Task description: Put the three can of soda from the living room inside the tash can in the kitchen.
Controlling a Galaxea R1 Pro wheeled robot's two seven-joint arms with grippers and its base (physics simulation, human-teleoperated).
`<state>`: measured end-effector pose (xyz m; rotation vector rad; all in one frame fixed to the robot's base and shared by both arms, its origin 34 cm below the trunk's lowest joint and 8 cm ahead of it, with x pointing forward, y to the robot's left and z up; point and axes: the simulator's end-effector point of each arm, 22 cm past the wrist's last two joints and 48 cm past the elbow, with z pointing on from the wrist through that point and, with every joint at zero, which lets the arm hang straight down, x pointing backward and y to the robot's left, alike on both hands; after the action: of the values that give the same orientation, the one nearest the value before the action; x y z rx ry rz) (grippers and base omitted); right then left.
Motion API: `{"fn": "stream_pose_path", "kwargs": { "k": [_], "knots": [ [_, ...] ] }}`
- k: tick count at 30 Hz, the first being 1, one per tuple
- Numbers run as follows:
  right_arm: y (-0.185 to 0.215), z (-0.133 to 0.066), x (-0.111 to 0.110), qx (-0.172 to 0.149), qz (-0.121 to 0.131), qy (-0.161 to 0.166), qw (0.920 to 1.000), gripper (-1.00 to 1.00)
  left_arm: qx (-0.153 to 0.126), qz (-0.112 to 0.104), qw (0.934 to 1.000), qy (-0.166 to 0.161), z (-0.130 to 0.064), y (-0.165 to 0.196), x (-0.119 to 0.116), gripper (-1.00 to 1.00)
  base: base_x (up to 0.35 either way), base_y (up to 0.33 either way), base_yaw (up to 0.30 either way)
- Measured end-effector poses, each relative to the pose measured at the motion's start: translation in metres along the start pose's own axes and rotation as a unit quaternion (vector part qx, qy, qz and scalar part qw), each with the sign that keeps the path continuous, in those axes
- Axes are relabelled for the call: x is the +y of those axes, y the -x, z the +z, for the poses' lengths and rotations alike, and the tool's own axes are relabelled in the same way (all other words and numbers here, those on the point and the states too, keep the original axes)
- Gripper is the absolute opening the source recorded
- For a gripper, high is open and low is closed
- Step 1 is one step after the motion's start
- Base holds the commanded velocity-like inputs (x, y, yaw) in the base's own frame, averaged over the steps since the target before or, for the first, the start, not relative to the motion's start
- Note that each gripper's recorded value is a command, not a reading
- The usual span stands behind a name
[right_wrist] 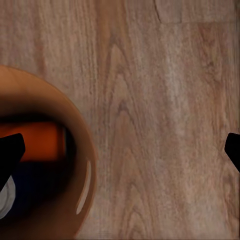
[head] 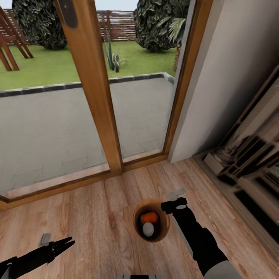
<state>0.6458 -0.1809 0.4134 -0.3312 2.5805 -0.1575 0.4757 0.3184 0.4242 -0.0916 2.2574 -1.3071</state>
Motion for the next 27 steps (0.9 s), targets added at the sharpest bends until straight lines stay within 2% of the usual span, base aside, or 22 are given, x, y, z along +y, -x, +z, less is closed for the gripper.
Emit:
{"fn": "stream_pose_path", "kwargs": {
  "k": [10,16,27],
  "knots": [
    [0.021,-0.022,-0.004,-0.008,-0.003,0.0,1.0,1.0,-0.004,0.006,1.0,-0.002,-0.007,0.017,-0.021,1.0,0.0,0.0,-0.092],
    [0.036,-0.037,0.005,-0.017,-0.021,0.007,0.9996,1.0,-0.007,0.01,0.9999,-0.004,-0.011,0.028,-0.033,1.0,0.0,0.0,-0.018],
    [0.056,-0.06,0.001,-0.025,-0.024,0.007,0.9994,1.0,-0.011,0.016,0.9998,-0.006,-0.019,0.045,-0.055,1.0,0.0,0.0,-0.002]
  ]
}}
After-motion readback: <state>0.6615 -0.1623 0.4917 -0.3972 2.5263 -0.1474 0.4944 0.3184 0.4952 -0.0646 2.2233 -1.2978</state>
